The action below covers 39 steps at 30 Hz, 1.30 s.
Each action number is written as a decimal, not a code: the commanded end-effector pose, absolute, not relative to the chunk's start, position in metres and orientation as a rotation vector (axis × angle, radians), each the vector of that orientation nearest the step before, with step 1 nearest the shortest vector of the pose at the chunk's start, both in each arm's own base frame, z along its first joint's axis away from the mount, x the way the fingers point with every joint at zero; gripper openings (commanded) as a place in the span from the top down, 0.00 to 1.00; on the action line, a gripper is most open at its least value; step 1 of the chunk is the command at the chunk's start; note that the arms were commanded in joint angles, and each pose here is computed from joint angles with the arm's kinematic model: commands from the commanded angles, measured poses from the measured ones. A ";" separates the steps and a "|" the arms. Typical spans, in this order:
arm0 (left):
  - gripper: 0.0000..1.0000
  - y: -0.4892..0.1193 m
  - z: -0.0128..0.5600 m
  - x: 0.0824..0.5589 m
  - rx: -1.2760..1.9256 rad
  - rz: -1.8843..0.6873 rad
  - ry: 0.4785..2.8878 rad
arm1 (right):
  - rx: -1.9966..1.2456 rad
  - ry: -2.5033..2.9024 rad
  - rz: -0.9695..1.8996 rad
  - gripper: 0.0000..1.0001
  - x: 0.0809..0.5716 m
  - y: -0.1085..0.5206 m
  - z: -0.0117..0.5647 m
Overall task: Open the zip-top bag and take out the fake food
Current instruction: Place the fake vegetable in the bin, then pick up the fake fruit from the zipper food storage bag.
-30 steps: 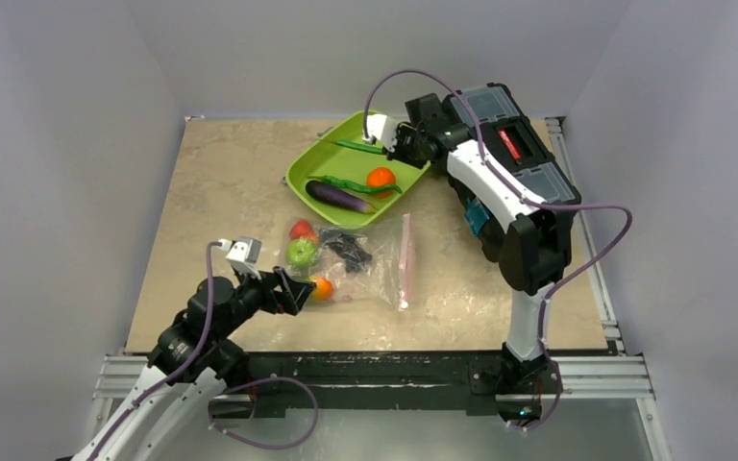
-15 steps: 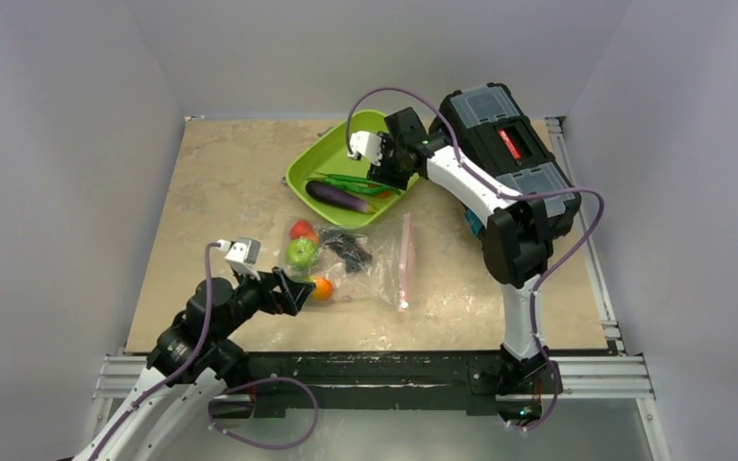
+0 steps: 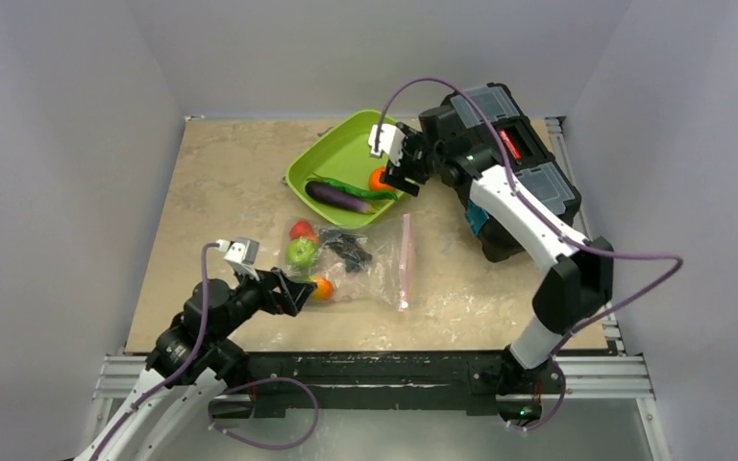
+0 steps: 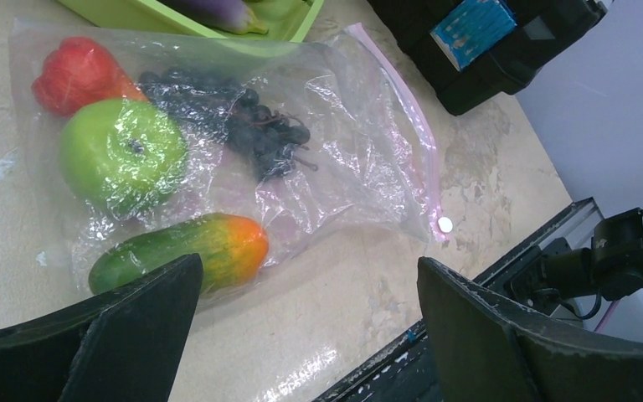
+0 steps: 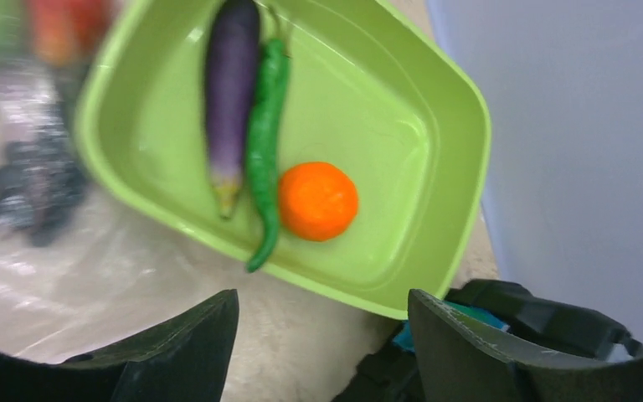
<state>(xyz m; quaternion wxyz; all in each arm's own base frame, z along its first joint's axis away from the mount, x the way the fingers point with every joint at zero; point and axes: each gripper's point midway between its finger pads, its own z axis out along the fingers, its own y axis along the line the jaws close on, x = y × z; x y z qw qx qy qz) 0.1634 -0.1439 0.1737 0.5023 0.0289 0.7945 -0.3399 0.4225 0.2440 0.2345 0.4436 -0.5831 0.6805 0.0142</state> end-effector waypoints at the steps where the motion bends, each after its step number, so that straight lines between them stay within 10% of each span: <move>1: 0.00 -0.152 0.198 0.163 0.072 -0.895 1.855 | -1.493 1.589 0.323 0.27 0.361 0.260 0.242; 14: 0.00 -0.160 0.195 0.165 0.082 -0.923 1.882 | -1.624 1.423 0.596 0.21 0.251 0.246 0.227; 39: 0.01 -0.167 0.181 0.172 0.087 -0.917 1.936 | -1.601 1.438 0.587 0.01 0.234 0.215 0.166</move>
